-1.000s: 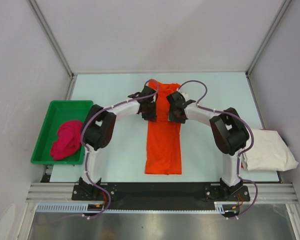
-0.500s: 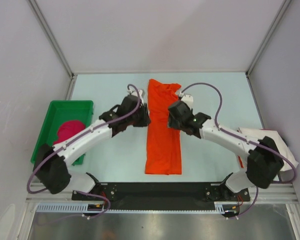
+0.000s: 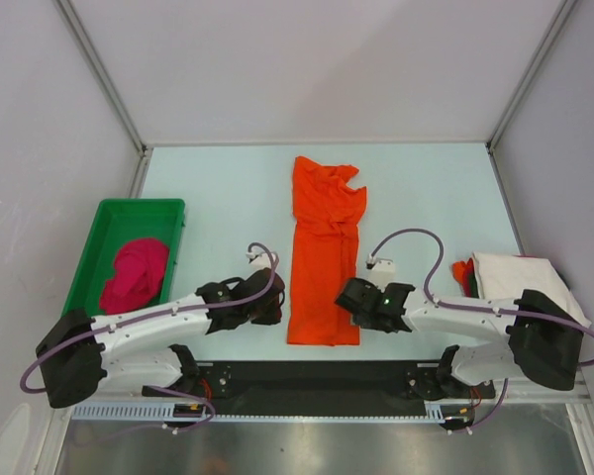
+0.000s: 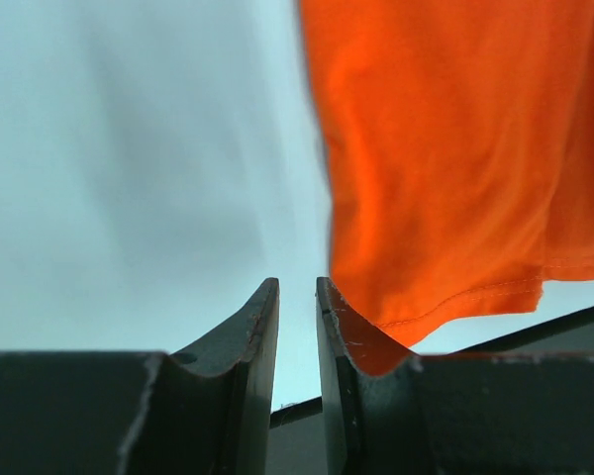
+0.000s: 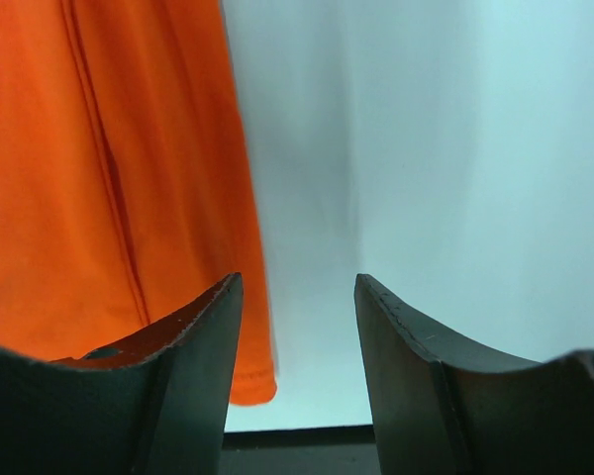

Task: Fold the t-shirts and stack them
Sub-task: Grab the bottom of the folded rectangular tshirt with both arms

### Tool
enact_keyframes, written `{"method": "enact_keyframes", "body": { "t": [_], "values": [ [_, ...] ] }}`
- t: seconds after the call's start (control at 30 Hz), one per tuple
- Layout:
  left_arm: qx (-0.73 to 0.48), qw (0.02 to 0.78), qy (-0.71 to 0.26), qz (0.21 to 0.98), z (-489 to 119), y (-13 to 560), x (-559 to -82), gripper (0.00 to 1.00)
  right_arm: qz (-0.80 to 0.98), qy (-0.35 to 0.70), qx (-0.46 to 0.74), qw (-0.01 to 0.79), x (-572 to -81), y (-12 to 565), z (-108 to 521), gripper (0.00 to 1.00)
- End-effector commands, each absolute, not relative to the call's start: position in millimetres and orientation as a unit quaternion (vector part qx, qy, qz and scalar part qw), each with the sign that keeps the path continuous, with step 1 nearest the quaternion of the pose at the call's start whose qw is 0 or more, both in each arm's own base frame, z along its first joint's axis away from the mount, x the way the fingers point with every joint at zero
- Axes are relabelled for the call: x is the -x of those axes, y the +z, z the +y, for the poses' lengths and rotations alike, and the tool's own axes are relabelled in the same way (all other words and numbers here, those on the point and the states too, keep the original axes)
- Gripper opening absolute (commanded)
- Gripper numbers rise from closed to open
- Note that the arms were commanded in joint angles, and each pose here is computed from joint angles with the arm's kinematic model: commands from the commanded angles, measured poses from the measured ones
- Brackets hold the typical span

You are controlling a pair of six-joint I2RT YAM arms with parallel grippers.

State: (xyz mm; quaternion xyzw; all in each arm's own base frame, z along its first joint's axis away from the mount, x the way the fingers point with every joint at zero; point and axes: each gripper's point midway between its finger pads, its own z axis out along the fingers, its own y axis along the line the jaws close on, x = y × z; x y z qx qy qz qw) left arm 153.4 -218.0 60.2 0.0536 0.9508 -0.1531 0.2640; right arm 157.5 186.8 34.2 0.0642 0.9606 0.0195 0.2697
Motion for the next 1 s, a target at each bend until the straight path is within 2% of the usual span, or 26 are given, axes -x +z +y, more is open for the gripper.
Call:
{"method": "enact_keyframes", "body": {
  "t": [0.0,0.5,0.7,0.97],
  "values": [
    [0.001,0.278,-0.163,0.947,-214.7,58.1,-149.0,0.27,0.948,0.039,-0.113,0.296,-150.5,42.9,191.7,0.54],
    [0.010,0.290,-0.196,0.936,-228.1,63.1,-135.6,0.32,0.948,0.058,-0.105,0.295,-108.1,32.4,204.3,0.52],
    [0.006,0.293,-0.196,0.936,-228.5,64.6,-135.3,0.32,0.946,0.046,-0.113,0.299,-109.3,23.7,199.2,0.47],
    [0.001,0.295,-0.192,0.936,-227.4,67.6,-136.1,0.32,0.950,0.027,-0.111,0.289,-113.0,14.6,199.7,0.46]
  ]
}}
